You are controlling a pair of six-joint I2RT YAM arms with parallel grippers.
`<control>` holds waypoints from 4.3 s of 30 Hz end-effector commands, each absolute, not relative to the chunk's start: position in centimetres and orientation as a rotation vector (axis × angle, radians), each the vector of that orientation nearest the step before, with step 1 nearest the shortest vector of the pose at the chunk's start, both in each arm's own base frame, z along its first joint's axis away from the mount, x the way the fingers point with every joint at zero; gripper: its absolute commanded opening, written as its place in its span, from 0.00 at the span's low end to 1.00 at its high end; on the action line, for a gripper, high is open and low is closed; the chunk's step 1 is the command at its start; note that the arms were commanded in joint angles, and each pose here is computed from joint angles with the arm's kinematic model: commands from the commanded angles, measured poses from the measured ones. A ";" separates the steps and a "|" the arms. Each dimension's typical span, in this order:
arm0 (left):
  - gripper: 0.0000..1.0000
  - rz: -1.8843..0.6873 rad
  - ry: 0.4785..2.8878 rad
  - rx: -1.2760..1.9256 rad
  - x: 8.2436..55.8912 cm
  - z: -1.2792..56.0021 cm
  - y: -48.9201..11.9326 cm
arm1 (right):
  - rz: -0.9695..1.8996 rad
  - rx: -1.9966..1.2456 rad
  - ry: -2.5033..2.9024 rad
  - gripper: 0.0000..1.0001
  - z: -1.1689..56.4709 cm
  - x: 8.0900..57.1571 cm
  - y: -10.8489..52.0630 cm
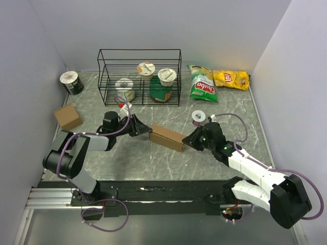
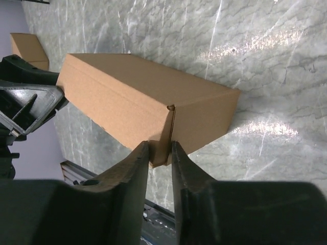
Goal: Fold the paper box
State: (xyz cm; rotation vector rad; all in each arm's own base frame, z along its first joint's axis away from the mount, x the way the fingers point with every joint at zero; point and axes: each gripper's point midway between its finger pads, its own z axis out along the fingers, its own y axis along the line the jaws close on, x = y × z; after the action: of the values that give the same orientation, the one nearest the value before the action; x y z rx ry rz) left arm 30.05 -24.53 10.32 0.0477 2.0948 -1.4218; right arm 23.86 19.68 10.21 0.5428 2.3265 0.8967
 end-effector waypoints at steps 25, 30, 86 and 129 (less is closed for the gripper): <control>0.75 -1.394 2.123 0.004 31.7 11.3 -24.1 | 0.737 0.558 2.402 0.17 7.1 23.1 17.7; 0.73 -1.448 2.058 -0.019 32.4 12.6 -23.9 | 0.736 0.558 2.407 0.17 7.1 23.1 17.8; 0.12 -1.411 2.220 0.007 28.9 4.9 -24.2 | 0.688 0.546 2.433 0.04 4.5 22.1 16.8; 0.77 -1.360 2.129 0.081 24.7 6.2 -23.3 | 0.805 0.200 2.396 0.68 5.7 21.4 19.5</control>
State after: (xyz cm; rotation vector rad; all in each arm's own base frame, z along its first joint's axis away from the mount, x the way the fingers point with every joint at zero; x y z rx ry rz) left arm 22.96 -22.14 4.53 0.0202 2.2330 -1.3049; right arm 19.06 18.29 3.93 0.2616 2.4857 0.7694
